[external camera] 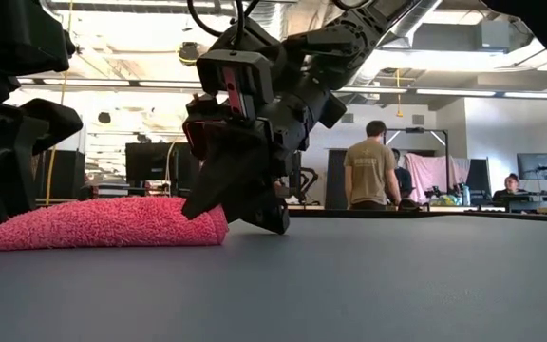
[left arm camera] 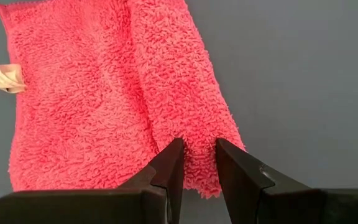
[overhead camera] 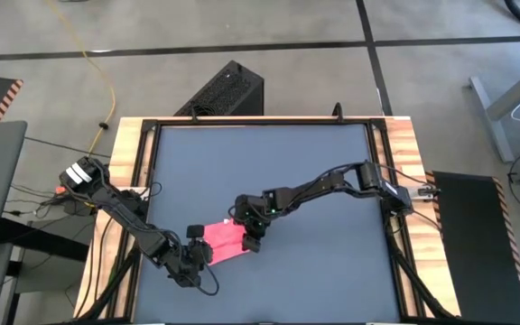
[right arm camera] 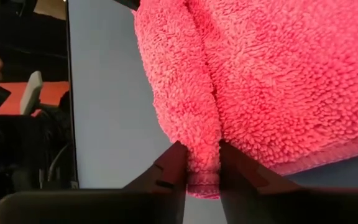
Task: Roll towel
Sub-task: Roll the red towel
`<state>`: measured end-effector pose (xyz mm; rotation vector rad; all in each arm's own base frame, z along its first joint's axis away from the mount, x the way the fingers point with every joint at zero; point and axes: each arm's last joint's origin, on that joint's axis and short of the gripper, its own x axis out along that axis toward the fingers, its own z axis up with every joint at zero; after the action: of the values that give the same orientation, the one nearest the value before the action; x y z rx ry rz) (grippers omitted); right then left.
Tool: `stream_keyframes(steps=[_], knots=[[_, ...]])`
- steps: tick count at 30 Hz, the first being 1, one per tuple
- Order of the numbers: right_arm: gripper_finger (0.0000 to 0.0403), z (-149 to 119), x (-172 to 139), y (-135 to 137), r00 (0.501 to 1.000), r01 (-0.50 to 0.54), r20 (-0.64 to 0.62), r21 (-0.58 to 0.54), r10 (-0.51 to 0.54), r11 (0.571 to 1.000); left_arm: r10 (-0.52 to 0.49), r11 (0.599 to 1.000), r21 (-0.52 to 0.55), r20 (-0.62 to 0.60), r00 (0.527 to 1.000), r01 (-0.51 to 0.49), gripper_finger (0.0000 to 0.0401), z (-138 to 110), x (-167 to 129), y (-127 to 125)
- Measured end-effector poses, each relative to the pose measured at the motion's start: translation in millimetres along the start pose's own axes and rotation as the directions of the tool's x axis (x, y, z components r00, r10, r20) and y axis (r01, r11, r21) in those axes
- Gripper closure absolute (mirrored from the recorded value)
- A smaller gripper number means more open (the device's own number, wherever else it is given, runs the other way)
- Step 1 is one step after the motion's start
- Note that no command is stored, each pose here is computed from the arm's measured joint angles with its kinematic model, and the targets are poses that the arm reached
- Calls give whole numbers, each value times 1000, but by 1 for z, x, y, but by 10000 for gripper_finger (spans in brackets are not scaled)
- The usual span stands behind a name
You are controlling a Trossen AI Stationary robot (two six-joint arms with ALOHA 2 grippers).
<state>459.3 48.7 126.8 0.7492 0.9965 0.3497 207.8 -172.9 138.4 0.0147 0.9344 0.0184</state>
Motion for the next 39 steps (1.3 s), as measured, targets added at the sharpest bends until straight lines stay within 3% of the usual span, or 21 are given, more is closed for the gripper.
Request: stream_keyframes(steps=[7, 13, 19, 24, 27, 31, 36, 39], knots=[[249, 4, -8, -3, 1000, -9, 0, 23, 9, 1000, -2, 1000, -3, -2, 1000, 2, 317, 0, 0, 0], [215, 11, -29, 9, 999, -14, 29, -34, 15, 999, 0, 1000, 2, -6, 1000, 0, 317, 0, 0, 0], [207, 8, -49, 22, 994, 103, 35, -116, -100, 988, 3, 1000, 2, -11, 1000, -3, 317, 0, 1, 2], [211, 0, -59, 49, 976, 208, 131, -298, -176, 932, -49, 999, -26, -52, 997, 48, 317, 3, 3, 6], [213, -14, -55, 69, 968, 233, 192, -466, -159, 854, -74, 997, -26, -67, 995, 72, 317, 5, 3, 8], [213, -38, -34, 86, 945, 319, 278, -657, -173, 684, -91, 996, -18, -80, 993, 89, 317, 7, 4, 11], [213, -63, -8, 87, 849, 525, 421, -742, -320, 417, -115, 993, -29, -93, 989, 113, 317, 10, 6, 14], [213, -66, 3, 88, 816, 570, 474, -755, -330, 325, -125, 992, -38, -94, 988, 122, 317, 11, 6, 16]])
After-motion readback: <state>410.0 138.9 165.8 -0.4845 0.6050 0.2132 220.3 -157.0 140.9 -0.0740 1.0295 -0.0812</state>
